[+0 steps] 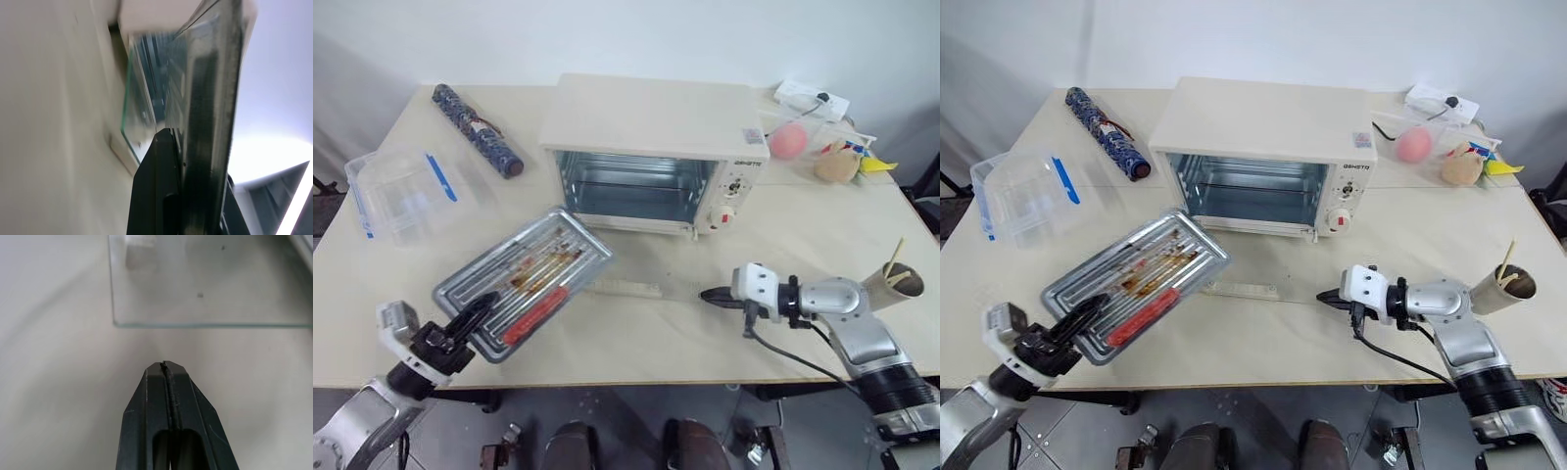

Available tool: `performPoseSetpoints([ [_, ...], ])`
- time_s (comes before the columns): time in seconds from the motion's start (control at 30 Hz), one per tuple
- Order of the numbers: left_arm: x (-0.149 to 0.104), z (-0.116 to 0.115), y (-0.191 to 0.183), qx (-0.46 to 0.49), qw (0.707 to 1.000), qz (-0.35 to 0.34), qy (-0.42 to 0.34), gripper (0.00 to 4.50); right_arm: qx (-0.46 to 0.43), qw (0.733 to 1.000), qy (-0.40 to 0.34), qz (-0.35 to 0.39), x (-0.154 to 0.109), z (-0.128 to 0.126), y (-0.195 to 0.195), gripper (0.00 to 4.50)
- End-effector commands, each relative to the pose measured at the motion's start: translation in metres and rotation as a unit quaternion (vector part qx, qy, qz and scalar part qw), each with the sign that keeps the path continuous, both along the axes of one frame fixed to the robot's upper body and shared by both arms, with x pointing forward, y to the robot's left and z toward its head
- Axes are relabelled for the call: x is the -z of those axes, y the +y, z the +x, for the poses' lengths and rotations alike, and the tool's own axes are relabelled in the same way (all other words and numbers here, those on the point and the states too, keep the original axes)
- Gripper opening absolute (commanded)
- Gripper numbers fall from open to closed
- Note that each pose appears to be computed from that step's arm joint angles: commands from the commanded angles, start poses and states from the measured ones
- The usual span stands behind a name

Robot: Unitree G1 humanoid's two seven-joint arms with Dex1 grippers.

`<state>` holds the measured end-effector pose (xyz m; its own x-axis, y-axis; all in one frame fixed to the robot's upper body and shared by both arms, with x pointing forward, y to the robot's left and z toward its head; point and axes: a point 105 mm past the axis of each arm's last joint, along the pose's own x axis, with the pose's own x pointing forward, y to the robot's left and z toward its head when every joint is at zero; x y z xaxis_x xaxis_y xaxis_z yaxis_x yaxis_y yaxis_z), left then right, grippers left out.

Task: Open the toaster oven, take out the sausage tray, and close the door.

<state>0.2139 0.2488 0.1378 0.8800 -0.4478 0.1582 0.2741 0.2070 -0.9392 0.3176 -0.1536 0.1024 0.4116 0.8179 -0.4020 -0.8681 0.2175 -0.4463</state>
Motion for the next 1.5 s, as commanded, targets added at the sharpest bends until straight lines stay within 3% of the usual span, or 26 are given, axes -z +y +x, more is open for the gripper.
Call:
performPoseSetpoints([
  [0.03, -0.012, -0.013, 0.006, -0.031, 0.999, 0.007, -0.027, 0.0, -0.021, 1.0, -0.002, 0.013, 0.001, 0.002, 0.011, 0.04],
  [0.23, -0.012, -0.028, 0.023, -0.1, 0.995, 0.008, -0.025, 0.0, -0.048, 0.998, -0.017, 0.041, -0.016, 0.007, 0.025, 0.04],
  [0.53, -0.008, -0.051, 0.05, -0.171, 0.985, 0.013, -0.013, 0.0, -0.066, 0.994, -0.04, 0.078, -0.062, 0.012, 0.035, 0.04],
  [0.6, -0.006, -0.055, 0.054, -0.177, 0.984, 0.014, -0.009, 0.0, -0.07, 0.992, -0.052, 0.089, -0.084, 0.015, 0.035, 0.04],
  [0.8, -0.001, -0.044, 0.039, -0.126, 0.992, 0.013, 0.007, 0.0, -0.061, 0.987, -0.087, 0.124, -0.136, 0.03, 0.037, 0.04],
  [0.97, 0.004, -0.024, 0.012, -0.014, 0.999, 0.029, 0.028, 0.0, -0.024, 0.976, -0.126, 0.173, -0.177, 0.045, 0.034, 0.04],
  [1.27, -0.006, -0.002, 0.006, 0.123, 0.99, 0.059, 0.047, 0.0, -0.015, 0.975, -0.14, 0.171, -0.185, 0.023, 0.041, 0.04],
  [1.4, -0.013, 0.013, -0.005, 0.187, 0.979, 0.065, 0.053, 0.0, -0.038, 0.978, -0.118, 0.167, -0.184, -0.005, 0.048, 0.04],
  [1.5, -0.016, 0.021, -0.018, 0.238, 0.967, 0.064, 0.059, 0.0, -0.062, 0.987, -0.078, 0.13, -0.165, -0.029, 0.047, 0.04],
])
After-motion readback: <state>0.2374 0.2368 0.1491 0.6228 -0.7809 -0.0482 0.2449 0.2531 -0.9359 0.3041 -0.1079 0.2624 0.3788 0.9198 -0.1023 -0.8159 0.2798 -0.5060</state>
